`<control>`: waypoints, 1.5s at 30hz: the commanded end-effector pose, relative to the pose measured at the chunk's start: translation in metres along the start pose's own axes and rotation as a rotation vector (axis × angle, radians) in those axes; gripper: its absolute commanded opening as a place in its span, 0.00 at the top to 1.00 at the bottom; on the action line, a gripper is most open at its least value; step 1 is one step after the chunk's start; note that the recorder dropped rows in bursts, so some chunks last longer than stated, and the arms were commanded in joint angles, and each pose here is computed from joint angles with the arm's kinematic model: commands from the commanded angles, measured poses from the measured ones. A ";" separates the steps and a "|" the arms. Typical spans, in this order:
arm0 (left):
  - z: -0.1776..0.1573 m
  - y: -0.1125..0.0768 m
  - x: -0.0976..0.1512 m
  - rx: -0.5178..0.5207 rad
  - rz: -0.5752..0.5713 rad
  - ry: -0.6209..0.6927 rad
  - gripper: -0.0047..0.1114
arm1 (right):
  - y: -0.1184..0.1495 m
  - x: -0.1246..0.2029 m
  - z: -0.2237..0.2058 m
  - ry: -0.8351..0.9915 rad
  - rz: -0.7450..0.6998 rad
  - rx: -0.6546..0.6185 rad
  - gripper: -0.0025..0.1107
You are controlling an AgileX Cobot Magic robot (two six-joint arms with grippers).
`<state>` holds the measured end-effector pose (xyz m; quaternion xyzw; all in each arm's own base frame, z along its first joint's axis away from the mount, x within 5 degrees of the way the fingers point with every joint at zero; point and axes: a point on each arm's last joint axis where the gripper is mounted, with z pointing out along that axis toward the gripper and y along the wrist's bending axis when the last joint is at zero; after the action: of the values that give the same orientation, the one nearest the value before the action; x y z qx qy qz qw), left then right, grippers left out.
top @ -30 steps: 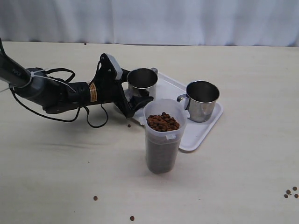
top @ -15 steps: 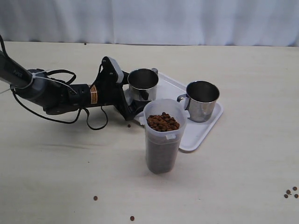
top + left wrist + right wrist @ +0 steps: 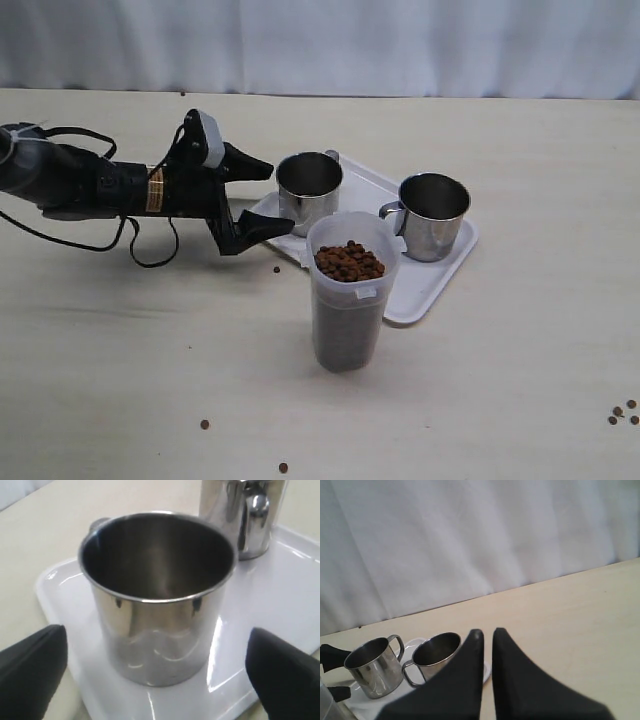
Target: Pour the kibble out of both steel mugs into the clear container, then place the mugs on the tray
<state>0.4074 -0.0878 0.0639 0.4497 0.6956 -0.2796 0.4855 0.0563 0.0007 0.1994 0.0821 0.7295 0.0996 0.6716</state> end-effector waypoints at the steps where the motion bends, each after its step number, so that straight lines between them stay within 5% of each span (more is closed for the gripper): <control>1: -0.017 0.005 -0.008 0.049 -0.034 -0.083 0.23 | 0.000 0.001 0.000 0.001 0.005 -0.001 0.94; 9: -0.051 0.017 -0.005 0.086 -0.100 -0.139 0.23 | 0.000 0.001 0.000 0.001 0.005 -0.001 0.94; 16: -0.077 0.032 -0.011 0.030 -0.411 -0.156 0.24 | 0.000 0.001 0.000 0.001 0.005 -0.001 0.94; 18: -0.087 0.037 -0.020 0.010 -0.485 -0.174 0.43 | 0.000 0.001 0.000 0.001 0.005 -0.001 0.94; 20: -0.106 0.042 -0.033 -0.007 -0.538 -0.175 0.89 | 0.000 0.001 0.000 0.001 0.005 -0.001 0.94; 22: -0.125 0.041 -0.050 -0.004 -0.563 -0.146 0.96 | 0.000 0.001 0.000 0.001 0.005 -0.001 0.94; 25: -0.142 0.024 -0.067 -0.036 -0.606 -0.130 0.96 | 0.000 0.001 0.000 0.001 0.005 -0.001 0.94; 32: -0.195 -0.030 -0.066 -0.704 -0.644 -0.030 0.96 | 0.000 0.001 0.000 0.001 0.005 -0.001 0.94; 37: -0.243 -0.091 -0.090 -1.050 -0.574 -0.250 0.96 | 0.000 0.001 0.000 0.001 0.005 -0.001 0.94; 40: -0.261 -0.129 -0.095 -1.148 -0.515 -0.374 0.96 | 0.000 0.001 0.000 0.001 0.005 -0.001 0.94; 45: -0.274 -0.181 -0.096 -1.172 -0.396 -0.574 0.96 | 0.000 0.001 0.000 0.001 0.005 -0.001 0.94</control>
<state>0.1623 0.0276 0.2476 -0.1068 0.6810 -0.0511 0.7226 0.0563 0.0007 0.1994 0.0821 0.7295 0.0996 0.6716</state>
